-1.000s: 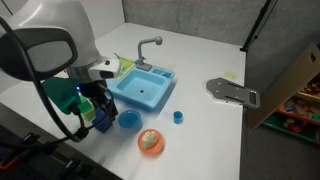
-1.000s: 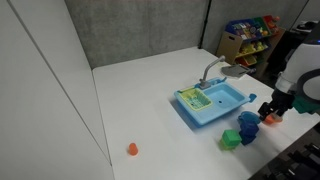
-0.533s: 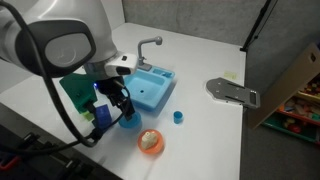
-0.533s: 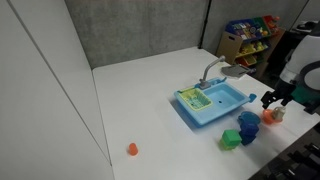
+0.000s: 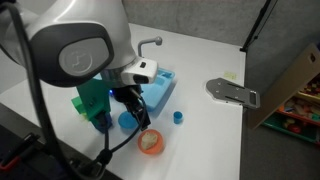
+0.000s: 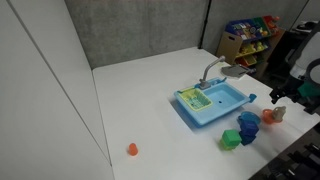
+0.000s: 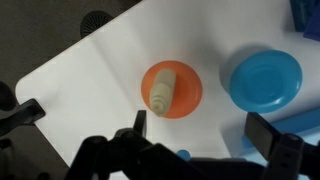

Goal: Put the bottle on the dish rack

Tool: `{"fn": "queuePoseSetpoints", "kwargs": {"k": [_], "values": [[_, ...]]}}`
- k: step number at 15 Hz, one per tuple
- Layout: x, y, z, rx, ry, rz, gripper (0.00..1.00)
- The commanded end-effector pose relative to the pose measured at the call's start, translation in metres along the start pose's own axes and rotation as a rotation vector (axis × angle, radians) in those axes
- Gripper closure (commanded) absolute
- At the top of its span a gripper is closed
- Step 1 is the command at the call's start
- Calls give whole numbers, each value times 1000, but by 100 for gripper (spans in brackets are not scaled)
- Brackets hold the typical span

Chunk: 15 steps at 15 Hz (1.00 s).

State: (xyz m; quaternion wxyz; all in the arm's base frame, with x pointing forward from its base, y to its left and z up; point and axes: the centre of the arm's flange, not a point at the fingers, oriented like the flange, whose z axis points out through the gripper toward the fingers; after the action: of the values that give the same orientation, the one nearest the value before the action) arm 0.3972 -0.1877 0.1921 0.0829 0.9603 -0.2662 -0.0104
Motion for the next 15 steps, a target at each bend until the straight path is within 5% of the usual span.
{"fn": "queuePoseSetpoints", "kwargs": {"k": [1, 15], "values": [[6, 24, 12, -7, -21, 63, 0], [18, 54, 47, 121, -52, 52, 0]]}}
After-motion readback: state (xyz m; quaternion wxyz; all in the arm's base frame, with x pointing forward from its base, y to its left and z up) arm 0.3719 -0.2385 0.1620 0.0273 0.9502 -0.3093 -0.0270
